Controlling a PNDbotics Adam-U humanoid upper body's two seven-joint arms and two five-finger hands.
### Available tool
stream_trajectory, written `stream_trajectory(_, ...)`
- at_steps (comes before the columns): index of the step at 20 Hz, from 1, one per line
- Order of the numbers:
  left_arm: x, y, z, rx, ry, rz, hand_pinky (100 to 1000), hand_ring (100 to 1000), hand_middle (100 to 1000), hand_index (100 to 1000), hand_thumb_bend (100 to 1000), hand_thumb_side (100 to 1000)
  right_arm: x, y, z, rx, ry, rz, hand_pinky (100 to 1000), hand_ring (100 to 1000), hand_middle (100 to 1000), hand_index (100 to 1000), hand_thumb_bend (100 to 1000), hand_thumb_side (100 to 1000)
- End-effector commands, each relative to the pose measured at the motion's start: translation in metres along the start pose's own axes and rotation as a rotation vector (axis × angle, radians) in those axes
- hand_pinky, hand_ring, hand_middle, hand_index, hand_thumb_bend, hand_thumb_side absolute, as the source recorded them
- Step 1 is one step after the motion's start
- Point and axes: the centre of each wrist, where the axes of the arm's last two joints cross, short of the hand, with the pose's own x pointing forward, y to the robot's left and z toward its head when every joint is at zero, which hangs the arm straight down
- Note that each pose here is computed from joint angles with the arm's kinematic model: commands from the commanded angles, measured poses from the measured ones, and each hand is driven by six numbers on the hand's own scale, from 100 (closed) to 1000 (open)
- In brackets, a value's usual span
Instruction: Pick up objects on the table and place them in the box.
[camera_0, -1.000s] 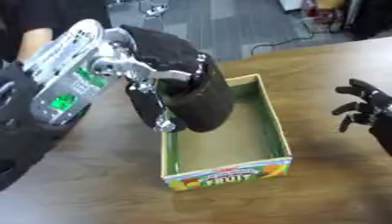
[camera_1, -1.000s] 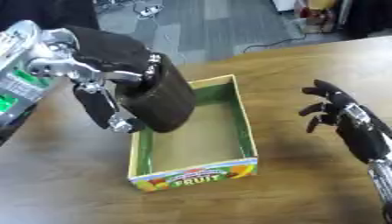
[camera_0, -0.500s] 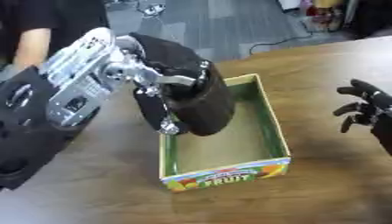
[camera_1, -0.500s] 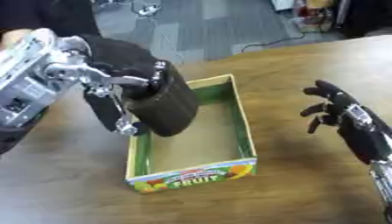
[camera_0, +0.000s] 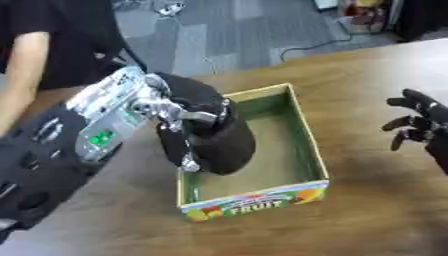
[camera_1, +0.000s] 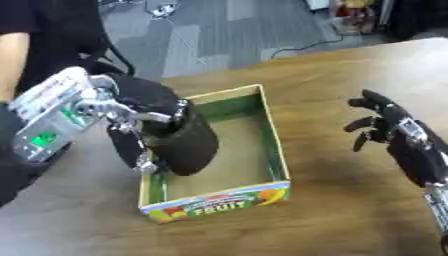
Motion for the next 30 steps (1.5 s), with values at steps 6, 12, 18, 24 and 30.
stream_trajectory(6, -0.007, -0.002, 0.001, 0.005, 0.007, -0.015, 100, 100, 149, 308, 100, 208, 0.009, -0.008, -0.003, 0.015, -0.016, 0.036, 468, 686, 880, 1000, 100, 1000)
stream_trajectory(12, -0.007, -0.001, 0.003, -0.127, -0.075, -0.046, 100, 165, 678, 821, 756, 610, 0.009, -0.008, -0.003, 0.013, -0.015, 0.038, 468, 686, 880, 1000, 100, 1000)
stream_trajectory(18, -0.007, 0.002, 0.009, -0.143, -0.089, -0.073, 113, 187, 704, 824, 749, 621, 0.008, -0.008, -0.002, 0.009, -0.013, 0.038, 468, 686, 880, 1000, 100, 1000)
stream_trajectory(24, -0.006, 0.004, 0.012, -0.137, -0.087, -0.074, 113, 187, 699, 814, 744, 623, 0.008, -0.008, -0.002, 0.008, -0.013, 0.036, 468, 686, 879, 1000, 100, 1000)
stream_trajectory(30, -0.007, 0.005, 0.016, -0.133, -0.077, -0.075, 109, 183, 686, 806, 735, 611, 0.007, -0.008, -0.001, 0.004, -0.012, 0.034, 469, 685, 879, 1000, 100, 1000)
